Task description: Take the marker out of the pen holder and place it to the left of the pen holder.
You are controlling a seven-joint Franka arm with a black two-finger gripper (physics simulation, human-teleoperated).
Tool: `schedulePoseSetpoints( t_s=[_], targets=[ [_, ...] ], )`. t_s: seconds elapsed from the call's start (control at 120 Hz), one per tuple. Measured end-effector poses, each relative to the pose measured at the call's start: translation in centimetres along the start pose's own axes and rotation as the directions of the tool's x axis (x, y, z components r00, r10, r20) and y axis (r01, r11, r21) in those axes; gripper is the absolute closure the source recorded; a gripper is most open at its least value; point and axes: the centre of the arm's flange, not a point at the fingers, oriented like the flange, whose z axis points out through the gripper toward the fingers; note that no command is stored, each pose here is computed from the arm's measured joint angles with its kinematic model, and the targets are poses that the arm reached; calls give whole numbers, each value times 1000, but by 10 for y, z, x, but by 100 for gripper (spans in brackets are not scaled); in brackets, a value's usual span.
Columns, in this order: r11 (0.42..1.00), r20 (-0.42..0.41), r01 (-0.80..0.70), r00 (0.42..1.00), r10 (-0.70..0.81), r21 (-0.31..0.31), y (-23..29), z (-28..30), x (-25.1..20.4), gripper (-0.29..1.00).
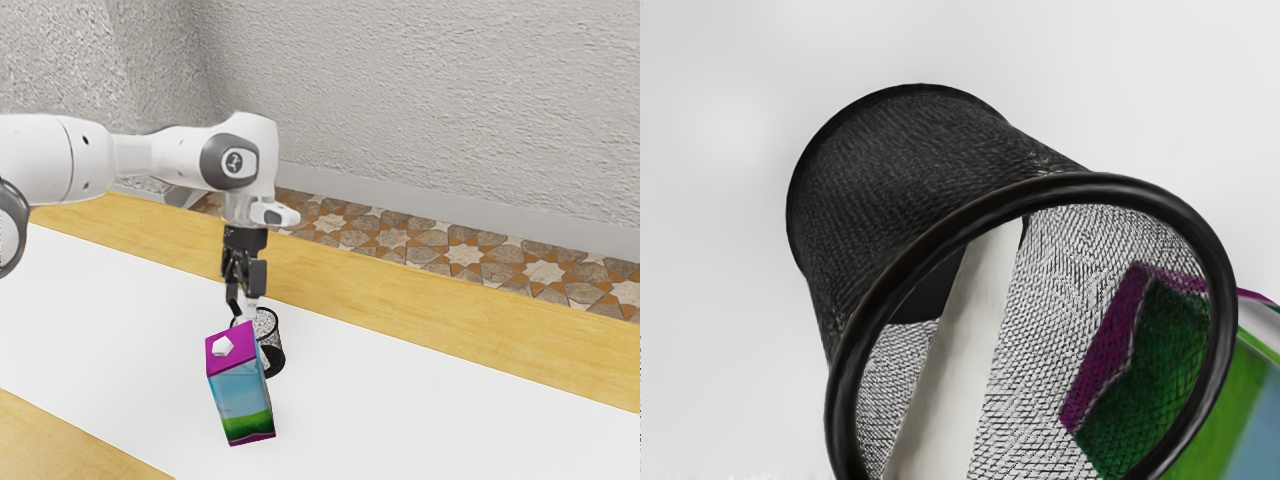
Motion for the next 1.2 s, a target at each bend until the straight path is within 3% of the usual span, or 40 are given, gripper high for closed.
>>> schedulePoseSetpoints(
  t_s=[0.508,0.7,0.867,1.2],
  targets=[
    [992,31,124,992,-125,29,-36,-6,7,2],
    [985,64,162,985,-158,-59,-48,5,2,6],
    [982,90,166,983,-158,-94,-43,10,4,18],
    [982,101,164,983,-155,-91,-32,7,8,63]
  ],
)
